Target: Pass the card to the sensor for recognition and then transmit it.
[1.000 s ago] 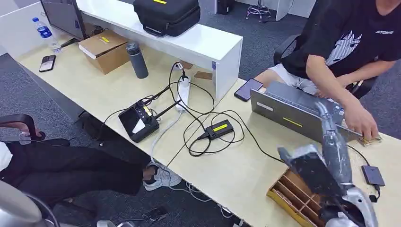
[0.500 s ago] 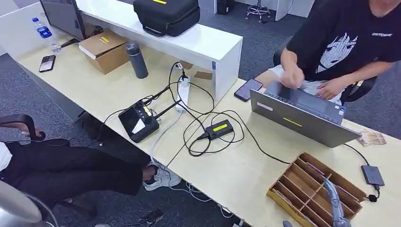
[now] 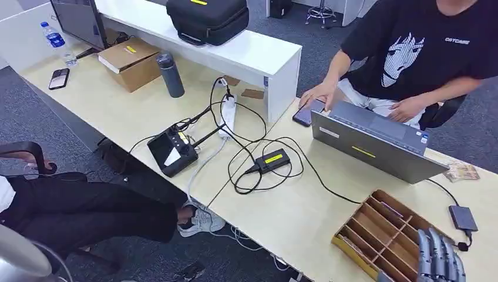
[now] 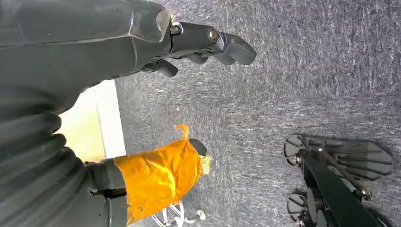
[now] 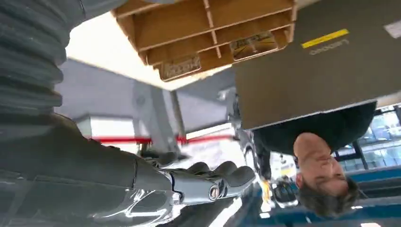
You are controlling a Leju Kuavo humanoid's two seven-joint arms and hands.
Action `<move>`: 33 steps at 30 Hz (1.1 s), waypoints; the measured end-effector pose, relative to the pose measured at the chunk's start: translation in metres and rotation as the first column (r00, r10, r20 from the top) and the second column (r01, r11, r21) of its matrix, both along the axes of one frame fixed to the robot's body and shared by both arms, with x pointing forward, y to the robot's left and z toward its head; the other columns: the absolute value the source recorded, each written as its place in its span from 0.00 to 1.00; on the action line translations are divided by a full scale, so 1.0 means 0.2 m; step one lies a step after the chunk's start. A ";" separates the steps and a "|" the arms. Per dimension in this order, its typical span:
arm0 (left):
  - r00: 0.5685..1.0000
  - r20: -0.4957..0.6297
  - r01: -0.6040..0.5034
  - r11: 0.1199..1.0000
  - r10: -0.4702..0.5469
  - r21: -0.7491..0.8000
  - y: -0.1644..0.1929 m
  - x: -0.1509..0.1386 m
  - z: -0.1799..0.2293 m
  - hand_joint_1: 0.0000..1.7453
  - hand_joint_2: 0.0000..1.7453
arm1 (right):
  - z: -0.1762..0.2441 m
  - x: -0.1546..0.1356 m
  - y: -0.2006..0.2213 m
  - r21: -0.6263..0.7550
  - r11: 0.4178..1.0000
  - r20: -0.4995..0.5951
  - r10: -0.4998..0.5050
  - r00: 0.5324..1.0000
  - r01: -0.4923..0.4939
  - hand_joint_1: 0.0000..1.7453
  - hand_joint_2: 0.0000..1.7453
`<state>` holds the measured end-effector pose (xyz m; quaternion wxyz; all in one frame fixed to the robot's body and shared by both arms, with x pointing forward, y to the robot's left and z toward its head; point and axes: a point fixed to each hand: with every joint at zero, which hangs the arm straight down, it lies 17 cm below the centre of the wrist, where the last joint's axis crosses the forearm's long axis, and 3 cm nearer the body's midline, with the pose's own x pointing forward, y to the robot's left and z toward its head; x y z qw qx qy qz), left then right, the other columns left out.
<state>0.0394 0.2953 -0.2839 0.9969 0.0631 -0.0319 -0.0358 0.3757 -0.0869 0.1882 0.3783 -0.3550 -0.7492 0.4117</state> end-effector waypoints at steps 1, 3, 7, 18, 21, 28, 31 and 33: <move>1.000 0.000 0.000 1.000 0.000 0.000 0.00 0.00 0.00 0.00 1.00 | -0.01 0.00 0.01 -0.016 1.000 0.005 0.003 1.000 -0.003 0.00 1.00; 1.000 0.000 0.001 1.000 -0.001 -0.002 -0.01 0.00 0.00 0.00 1.00 | -0.02 -0.01 0.03 -0.026 1.000 0.002 0.007 1.000 -0.007 0.00 1.00; 1.000 0.000 0.003 1.000 -0.003 -0.003 -0.01 0.00 0.00 0.00 1.00 | -0.05 -0.01 0.07 -0.083 0.996 0.015 0.024 1.000 -0.023 0.00 1.00; 1.000 -0.002 0.009 1.000 -0.009 -0.006 -0.01 0.00 0.00 0.00 1.00 | -0.20 0.01 0.07 -0.216 0.976 -0.018 0.000 1.000 -0.004 0.00 1.00; 1.000 -0.001 0.011 1.000 -0.011 -0.004 -0.01 0.00 0.00 0.00 1.00 | -0.24 0.04 0.03 -0.233 0.972 -0.045 -0.040 0.998 0.028 0.00 1.00; 1.000 -0.002 0.011 1.000 -0.011 -0.003 -0.01 0.00 0.00 0.00 1.00 | -0.35 0.09 -0.02 -0.280 0.958 -0.106 -0.092 0.990 0.059 0.00 1.00; 1.000 -0.002 0.011 1.000 -0.011 -0.002 0.00 0.00 0.00 0.00 1.00 | -0.38 0.09 -0.03 -0.293 0.954 -0.120 -0.099 0.988 0.061 0.00 1.00; 1.000 -0.003 0.012 1.000 -0.012 -0.002 0.00 0.00 0.00 0.00 1.00 | -0.40 0.10 -0.03 -0.301 0.952 -0.129 -0.100 0.987 0.057 0.00 1.00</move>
